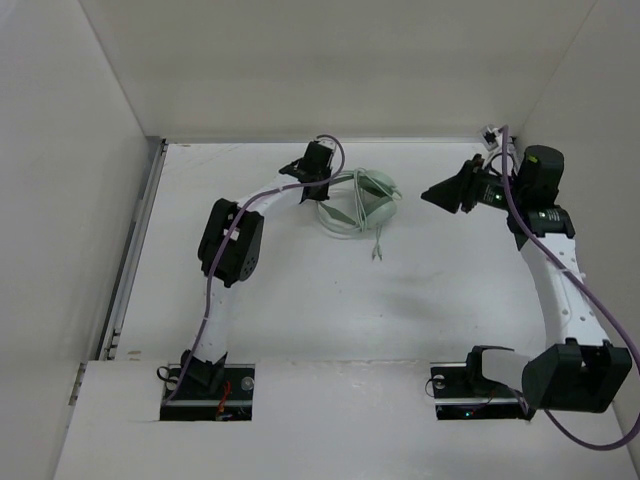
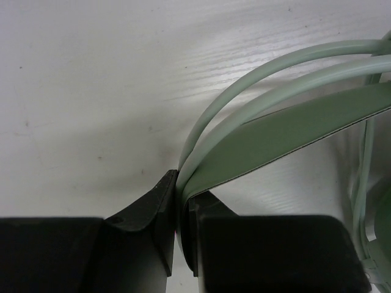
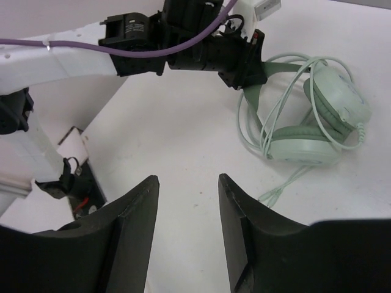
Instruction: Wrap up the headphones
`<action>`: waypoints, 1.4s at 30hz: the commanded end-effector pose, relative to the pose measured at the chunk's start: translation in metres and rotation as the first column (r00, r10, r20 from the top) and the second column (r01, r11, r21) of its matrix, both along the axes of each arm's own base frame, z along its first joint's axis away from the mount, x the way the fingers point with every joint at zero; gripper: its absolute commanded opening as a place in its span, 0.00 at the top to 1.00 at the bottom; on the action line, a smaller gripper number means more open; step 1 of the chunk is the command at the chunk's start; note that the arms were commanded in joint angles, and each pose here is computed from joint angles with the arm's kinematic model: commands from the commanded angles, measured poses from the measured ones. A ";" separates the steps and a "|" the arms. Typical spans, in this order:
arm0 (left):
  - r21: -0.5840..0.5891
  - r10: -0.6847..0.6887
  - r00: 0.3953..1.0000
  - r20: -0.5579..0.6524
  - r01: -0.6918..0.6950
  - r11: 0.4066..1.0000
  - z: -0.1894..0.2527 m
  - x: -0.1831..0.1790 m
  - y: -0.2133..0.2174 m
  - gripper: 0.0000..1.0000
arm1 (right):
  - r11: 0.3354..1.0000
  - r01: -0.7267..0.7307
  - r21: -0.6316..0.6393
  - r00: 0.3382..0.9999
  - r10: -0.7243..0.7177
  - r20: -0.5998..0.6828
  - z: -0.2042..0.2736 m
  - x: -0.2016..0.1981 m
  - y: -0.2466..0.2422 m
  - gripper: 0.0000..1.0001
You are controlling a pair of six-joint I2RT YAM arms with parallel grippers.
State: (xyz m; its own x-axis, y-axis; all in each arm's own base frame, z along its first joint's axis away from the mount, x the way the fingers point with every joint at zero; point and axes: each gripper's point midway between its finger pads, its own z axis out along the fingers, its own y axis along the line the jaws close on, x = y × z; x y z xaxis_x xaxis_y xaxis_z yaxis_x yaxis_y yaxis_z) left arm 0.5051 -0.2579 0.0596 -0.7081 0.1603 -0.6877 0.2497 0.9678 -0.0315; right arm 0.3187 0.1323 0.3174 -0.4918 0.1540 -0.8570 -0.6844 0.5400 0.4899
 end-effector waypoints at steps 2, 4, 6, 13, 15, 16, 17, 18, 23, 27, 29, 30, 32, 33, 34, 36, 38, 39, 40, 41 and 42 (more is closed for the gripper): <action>-0.092 -0.016 0.988 0.156 0.031 0.995 0.051 0.028 -0.029 0.94 | 0.995 0.056 -0.077 0.998 -0.053 0.037 -0.003 -0.012 -0.013 0.50; -0.064 -0.012 0.988 0.154 0.022 0.998 0.045 0.027 -0.027 0.84 | 0.994 0.079 -0.079 0.996 -0.074 0.058 0.005 -0.016 -0.018 0.50; -0.051 -0.005 0.987 0.160 0.013 0.999 0.045 0.026 -0.023 0.69 | 0.992 0.101 -0.080 0.992 -0.095 0.078 0.012 -0.017 -0.024 0.50; -0.060 -0.004 0.981 0.192 0.016 0.998 0.073 0.014 -0.013 0.42 | 0.987 0.138 -0.082 0.985 -0.128 0.115 0.023 -0.024 -0.034 0.50; -0.074 -0.002 0.977 0.211 0.018 0.997 0.091 0.009 -0.010 0.41 | 0.986 0.145 -0.080 0.983 -0.134 0.125 0.026 -0.027 -0.035 0.50; -0.084 -0.001 0.975 0.223 0.020 0.996 0.102 0.006 -0.009 0.41 | 0.986 0.147 -0.081 0.982 -0.135 0.132 0.028 -0.029 -0.035 0.50; -0.101 0.002 0.971 0.237 0.022 0.995 0.116 0.003 -0.008 0.40 | 0.985 0.154 -0.082 0.979 -0.141 0.144 0.031 -0.031 -0.036 0.50; -0.117 0.000 0.966 0.257 0.031 0.993 0.131 -0.002 -0.009 0.40 | 0.984 0.161 -0.082 0.978 -0.147 0.151 0.032 -0.032 -0.037 0.50; -0.186 -0.024 0.919 0.394 0.105 0.977 0.236 -0.044 -0.006 0.39 | 0.946 0.303 -0.119 0.931 -0.266 0.251 0.048 -0.035 -0.060 0.50; -0.069 -0.129 0.842 0.524 0.193 0.979 0.301 -0.099 0.026 0.37 | 0.756 0.607 -0.244 0.766 -0.474 0.435 0.051 -0.036 -0.115 0.48; 0.071 -0.186 0.809 0.557 0.177 0.982 0.305 -0.122 0.066 0.26 | 0.609 0.734 -0.300 0.664 -0.551 0.505 0.042 -0.043 -0.148 0.46; 0.121 -0.177 0.814 0.552 0.132 0.984 0.299 -0.128 0.094 0.24 | 0.534 0.781 -0.323 0.617 -0.581 0.530 0.036 -0.048 -0.163 0.45; 0.163 -0.107 0.834 0.541 0.021 0.986 0.286 -0.138 0.148 0.21 | 0.400 0.832 -0.384 0.554 -0.629 0.545 0.016 -0.063 -0.191 0.41; 0.169 -0.054 0.846 0.531 -0.043 0.985 0.278 -0.143 0.178 0.19 | 0.342 0.845 -0.412 0.529 -0.650 0.546 0.004 -0.071 -0.203 0.40; 0.171 -0.001 0.856 0.518 -0.102 0.980 0.270 -0.149 0.205 0.18 | 0.303 0.843 -0.444 0.521 -0.663 0.538 -0.008 -0.079 -0.212 0.41; 0.167 0.078 0.874 0.479 -0.178 0.970 0.252 -0.164 0.244 0.15 | 0.282 0.828 -0.485 0.527 -0.687 0.500 -0.028 -0.092 -0.218 0.39; 0.151 0.133 0.894 0.428 -0.216 0.965 0.235 -0.179 0.268 0.09 | 0.295 0.814 -0.501 0.536 -0.715 0.449 -0.042 -0.104 -0.219 0.02; 0.121 0.181 0.895 0.407 -0.250 0.961 0.226 -0.189 0.281 0.01 | 0.315 0.810 -0.494 0.535 -0.742 0.404 -0.049 -0.109 -0.217 0.00; 0.106 0.202 0.892 0.404 -0.266 0.958 0.225 -0.192 0.286 0.00 | 0.318 0.809 -0.494 0.532 -0.753 0.388 -0.051 -0.111 -0.217 0.00; 0.075 0.255 0.885 0.390 -0.307 0.949 0.218 -0.197 0.298 0.00 | 0.316 0.813 -0.489 0.517 -0.778 0.357 -0.055 -0.115 -0.219 0.00; 0.055 0.294 0.879 0.376 -0.338 0.940 0.213 -0.201 0.307 0.00 | 0.307 0.818 -0.487 0.497 -0.804 0.328 -0.059 -0.119 -0.222 0.00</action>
